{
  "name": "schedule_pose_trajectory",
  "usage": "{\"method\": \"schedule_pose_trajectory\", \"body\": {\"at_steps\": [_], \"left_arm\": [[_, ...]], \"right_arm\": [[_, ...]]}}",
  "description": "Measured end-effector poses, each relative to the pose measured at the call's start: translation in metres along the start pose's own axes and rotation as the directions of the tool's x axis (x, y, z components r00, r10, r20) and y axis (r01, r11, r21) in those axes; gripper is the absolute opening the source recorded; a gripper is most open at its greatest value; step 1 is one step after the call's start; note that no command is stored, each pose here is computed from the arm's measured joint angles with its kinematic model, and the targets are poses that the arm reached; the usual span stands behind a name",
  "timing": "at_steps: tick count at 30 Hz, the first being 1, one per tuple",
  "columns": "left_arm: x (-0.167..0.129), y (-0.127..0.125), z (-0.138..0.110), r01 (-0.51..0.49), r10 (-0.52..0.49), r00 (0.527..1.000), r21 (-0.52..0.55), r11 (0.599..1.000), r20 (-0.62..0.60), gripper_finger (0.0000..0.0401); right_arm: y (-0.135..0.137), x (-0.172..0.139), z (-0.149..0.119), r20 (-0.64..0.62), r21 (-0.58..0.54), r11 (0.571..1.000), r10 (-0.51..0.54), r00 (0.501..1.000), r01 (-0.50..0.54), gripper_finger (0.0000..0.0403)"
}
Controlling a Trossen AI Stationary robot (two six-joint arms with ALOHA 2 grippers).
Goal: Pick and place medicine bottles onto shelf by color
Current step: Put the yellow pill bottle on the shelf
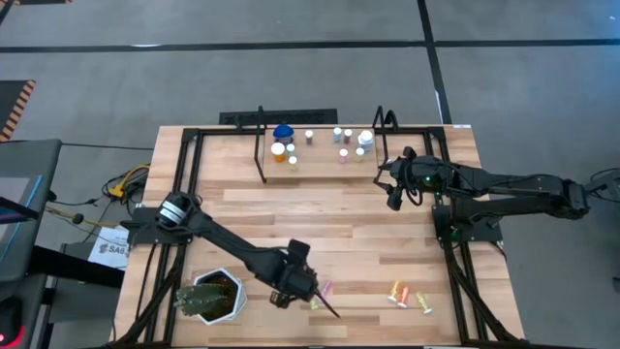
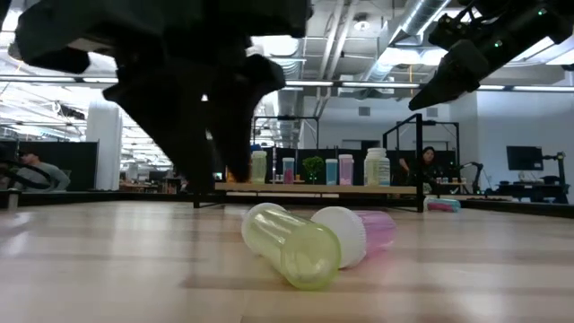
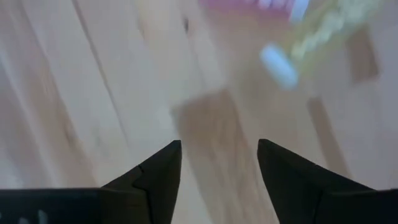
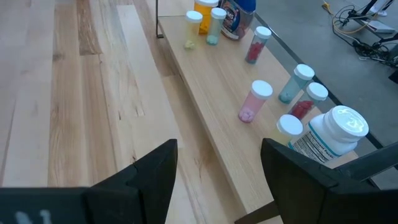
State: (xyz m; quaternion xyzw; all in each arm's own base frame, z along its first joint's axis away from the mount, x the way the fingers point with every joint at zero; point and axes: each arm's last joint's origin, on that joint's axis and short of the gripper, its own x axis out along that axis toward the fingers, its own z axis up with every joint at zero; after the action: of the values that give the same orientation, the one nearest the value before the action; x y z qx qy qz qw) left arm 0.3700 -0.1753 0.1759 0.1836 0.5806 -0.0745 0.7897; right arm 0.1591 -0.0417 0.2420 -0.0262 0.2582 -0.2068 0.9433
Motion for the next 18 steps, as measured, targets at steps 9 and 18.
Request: {"method": "schedule_pose_trajectory", "body": {"at_steps": [9,18], "left_arm": [[-0.002,-0.014,0.009,0.027,-0.059,0.992,0.268,0.963,0.109,0.0237],[0.007,-0.005,0.015,0.086,-0.184,0.967,0.455,0.886,0.176,0.0234]], "right_arm": [[0.000,0.000,0.000,0.000,0.000,1.000,0.000,1.000,0.000,0.0255],[0.000,0.000,0.000,-0.001,0.000,1.000,0.000,1.000,0.000,0.0255]]}}
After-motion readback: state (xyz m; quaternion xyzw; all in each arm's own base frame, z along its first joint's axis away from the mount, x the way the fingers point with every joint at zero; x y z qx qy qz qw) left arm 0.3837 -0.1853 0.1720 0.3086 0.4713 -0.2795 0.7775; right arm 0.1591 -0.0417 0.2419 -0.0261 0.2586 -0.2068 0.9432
